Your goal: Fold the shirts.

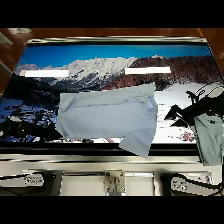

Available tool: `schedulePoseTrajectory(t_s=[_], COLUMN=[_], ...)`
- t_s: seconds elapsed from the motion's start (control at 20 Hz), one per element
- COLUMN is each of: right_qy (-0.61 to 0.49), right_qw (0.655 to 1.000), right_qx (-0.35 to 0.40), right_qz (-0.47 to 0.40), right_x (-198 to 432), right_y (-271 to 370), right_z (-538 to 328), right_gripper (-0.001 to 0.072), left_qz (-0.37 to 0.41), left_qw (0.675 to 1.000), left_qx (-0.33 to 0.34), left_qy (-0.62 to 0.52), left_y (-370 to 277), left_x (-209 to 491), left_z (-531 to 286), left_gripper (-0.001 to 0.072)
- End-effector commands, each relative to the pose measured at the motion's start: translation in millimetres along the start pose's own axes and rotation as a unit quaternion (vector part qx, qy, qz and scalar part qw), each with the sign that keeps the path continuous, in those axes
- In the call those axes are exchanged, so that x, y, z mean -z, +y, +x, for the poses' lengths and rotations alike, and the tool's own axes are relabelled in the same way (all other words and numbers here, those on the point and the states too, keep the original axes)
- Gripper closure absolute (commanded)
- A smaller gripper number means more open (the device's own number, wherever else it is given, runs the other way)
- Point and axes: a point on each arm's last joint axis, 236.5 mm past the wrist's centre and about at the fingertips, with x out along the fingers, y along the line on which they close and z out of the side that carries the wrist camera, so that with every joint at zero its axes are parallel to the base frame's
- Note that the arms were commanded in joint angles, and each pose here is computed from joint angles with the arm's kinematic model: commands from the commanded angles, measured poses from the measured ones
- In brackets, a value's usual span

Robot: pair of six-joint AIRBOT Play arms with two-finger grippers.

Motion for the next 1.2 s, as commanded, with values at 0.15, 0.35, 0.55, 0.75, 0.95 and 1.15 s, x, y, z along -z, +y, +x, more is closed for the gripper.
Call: schedulePoseTrajectory(t_s=[0.15,0.35,0.55,0.75,0.95,1.15], right_qy=[0.016,-0.040,-0.057,-0.098,-0.136,-0.342], right_qw=[0.999,0.996,0.997,0.994,0.990,0.912], right_qx=[-0.029,-0.025,-0.009,-0.010,-0.037,-0.057], right_qz=[0.039,0.081,0.056,0.050,-0.018,-0.219], right_x=[18.6,1.8,-0.4,-17.8,-29.5,-53.8], right_y=[-7.8,-16.8,-5.0,11.3,43.7,140.2], right_z=[53.2,81.0,103.1,108.9,71.4,-93.1], right_gripper=[0.0125,0.0126,0.0126,0.0474,0.0652,0.0652], left_qz=[0.026,0.034,0.040,0.056,0.117,0.289], left_qw=[1.000,0.999,0.999,0.998,0.992,0.917], left_qx=[0.005,0.007,0.007,0.009,0.003,-0.042], left_qy=[0.012,0.014,0.014,0.013,-0.046,-0.273], left_y=[-3.8,-6.6,-6.8,-10.9,-43.4,-158.9], left_x=[5.5,8.0,7.8,4.3,-26.0,-53.6], left_z=[1.2,-1.0,-1.1,-6.2,-50.6,-189.1], left_gripper=[0.0670,0.0670,0.0670,0.0670,0.0672,0.0672])
